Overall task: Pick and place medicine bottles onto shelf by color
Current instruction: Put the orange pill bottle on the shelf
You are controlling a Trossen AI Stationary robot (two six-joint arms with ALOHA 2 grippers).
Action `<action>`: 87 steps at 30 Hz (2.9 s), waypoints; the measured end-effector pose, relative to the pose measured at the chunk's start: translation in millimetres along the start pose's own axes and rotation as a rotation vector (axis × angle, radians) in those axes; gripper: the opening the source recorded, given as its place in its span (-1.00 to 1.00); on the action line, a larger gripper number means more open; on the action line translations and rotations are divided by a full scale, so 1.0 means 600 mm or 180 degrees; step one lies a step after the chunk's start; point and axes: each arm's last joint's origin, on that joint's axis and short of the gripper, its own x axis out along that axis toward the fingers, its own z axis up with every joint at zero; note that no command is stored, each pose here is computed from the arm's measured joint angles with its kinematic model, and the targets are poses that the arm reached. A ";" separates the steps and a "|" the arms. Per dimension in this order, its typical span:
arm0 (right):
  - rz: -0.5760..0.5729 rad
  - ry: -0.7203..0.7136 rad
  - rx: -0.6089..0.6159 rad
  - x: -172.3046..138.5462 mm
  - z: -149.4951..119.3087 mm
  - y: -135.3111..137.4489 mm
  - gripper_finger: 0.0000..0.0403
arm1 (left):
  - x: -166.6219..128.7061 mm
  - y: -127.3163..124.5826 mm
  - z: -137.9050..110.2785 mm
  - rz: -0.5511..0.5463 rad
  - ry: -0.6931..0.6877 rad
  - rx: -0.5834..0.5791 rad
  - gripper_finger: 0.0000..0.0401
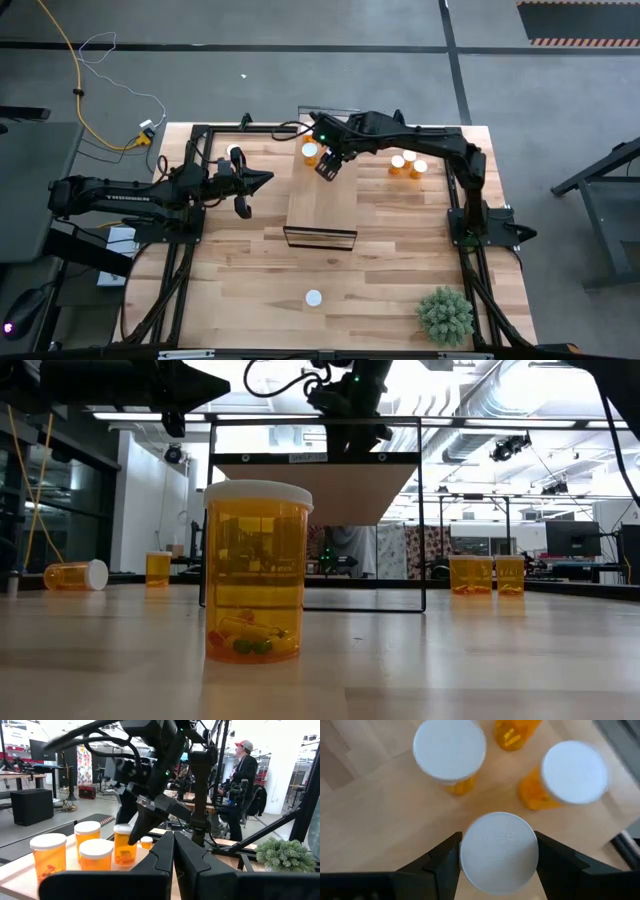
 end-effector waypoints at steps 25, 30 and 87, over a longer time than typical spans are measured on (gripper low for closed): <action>-0.0241 -0.0136 -0.0522 -0.037 0.013 -0.007 0.47 | 0.000 0.000 0.000 0.0027 -0.0002 0.0000 -1.00; -0.0346 -0.0154 -0.0684 -0.062 0.009 -0.009 0.45 | 0.000 0.000 0.000 0.0025 0.0000 0.0000 -1.00; -0.0377 -0.0864 0.0586 -0.064 -0.272 -0.135 -0.35 | -0.009 0.153 -0.060 0.3396 0.1968 -0.0148 0.52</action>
